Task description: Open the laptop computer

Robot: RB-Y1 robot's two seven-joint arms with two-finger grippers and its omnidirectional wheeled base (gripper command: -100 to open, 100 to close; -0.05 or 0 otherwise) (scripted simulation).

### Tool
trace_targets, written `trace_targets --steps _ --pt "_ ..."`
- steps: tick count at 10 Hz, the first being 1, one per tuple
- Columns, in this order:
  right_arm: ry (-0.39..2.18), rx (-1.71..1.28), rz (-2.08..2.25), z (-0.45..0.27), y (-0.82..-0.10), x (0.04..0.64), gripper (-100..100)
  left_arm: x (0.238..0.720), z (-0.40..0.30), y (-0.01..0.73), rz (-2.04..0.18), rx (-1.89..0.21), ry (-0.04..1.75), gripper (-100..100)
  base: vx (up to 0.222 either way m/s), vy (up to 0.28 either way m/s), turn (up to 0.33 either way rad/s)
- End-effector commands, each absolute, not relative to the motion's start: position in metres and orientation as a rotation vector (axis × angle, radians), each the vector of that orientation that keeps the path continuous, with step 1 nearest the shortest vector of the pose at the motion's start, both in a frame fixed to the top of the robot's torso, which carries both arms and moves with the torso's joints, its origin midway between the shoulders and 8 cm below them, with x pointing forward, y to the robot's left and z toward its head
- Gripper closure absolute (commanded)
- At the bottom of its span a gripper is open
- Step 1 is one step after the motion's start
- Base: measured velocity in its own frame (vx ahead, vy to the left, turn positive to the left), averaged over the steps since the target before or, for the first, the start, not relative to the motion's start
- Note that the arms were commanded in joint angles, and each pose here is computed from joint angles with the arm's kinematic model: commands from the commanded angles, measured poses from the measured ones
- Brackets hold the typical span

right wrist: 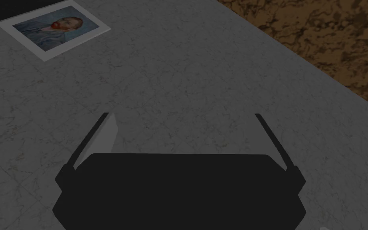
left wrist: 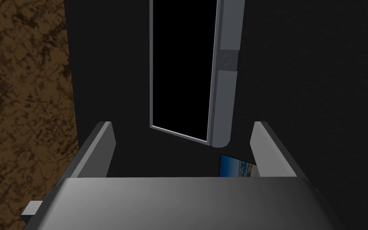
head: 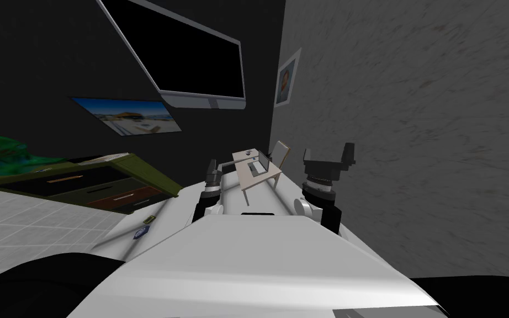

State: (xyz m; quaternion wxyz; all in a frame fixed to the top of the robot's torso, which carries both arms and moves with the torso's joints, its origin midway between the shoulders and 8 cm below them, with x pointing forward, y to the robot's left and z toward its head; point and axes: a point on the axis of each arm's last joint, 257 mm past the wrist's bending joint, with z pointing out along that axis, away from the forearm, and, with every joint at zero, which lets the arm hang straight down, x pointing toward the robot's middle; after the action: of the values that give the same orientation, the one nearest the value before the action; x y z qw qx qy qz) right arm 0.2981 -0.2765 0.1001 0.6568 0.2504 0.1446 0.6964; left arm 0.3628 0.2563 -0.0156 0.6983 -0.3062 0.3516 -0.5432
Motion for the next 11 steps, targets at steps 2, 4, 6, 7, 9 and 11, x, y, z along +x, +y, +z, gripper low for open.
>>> trace_targets --steps 2,4,6,7,9,11 --pt "0.328 0.567 1.578 0.1001 -0.2765 0.2981 0 0.3628 -0.0156 0.2563 -1.211 -0.682 0.784 0 0.000 0.000 0.000" --pt "0.328 0.567 1.578 0.1002 -0.2765 0.2981 0 0.3628 -0.0155 0.2563 -1.211 -0.682 0.784 0 0.000 0.000 0.000" --pt "0.327 0.567 1.578 0.1002 -0.2765 0.2981 0 0.3628 -0.0155 0.2563 -1.211 -0.682 0.784 0 0.000 0.000 0.000" --pt "0.327 0.567 1.578 0.1002 -0.2765 0.2981 0 0.3628 -0.0154 0.2563 -1.211 -0.682 0.784 0 0.000 0.000 0.000" --pt "0.327 0.567 1.578 0.1002 -0.2765 0.2980 0 0.3628 -0.0154 0.2563 -1.211 -0.682 0.783 0 0.000 0.000 0.000" --pt "0.328 0.568 1.578 0.1000 -0.2765 0.2982 0 0.3673 -0.0218 0.2561 -1.186 -0.658 0.845 -100 0.073 -0.098 0.056"
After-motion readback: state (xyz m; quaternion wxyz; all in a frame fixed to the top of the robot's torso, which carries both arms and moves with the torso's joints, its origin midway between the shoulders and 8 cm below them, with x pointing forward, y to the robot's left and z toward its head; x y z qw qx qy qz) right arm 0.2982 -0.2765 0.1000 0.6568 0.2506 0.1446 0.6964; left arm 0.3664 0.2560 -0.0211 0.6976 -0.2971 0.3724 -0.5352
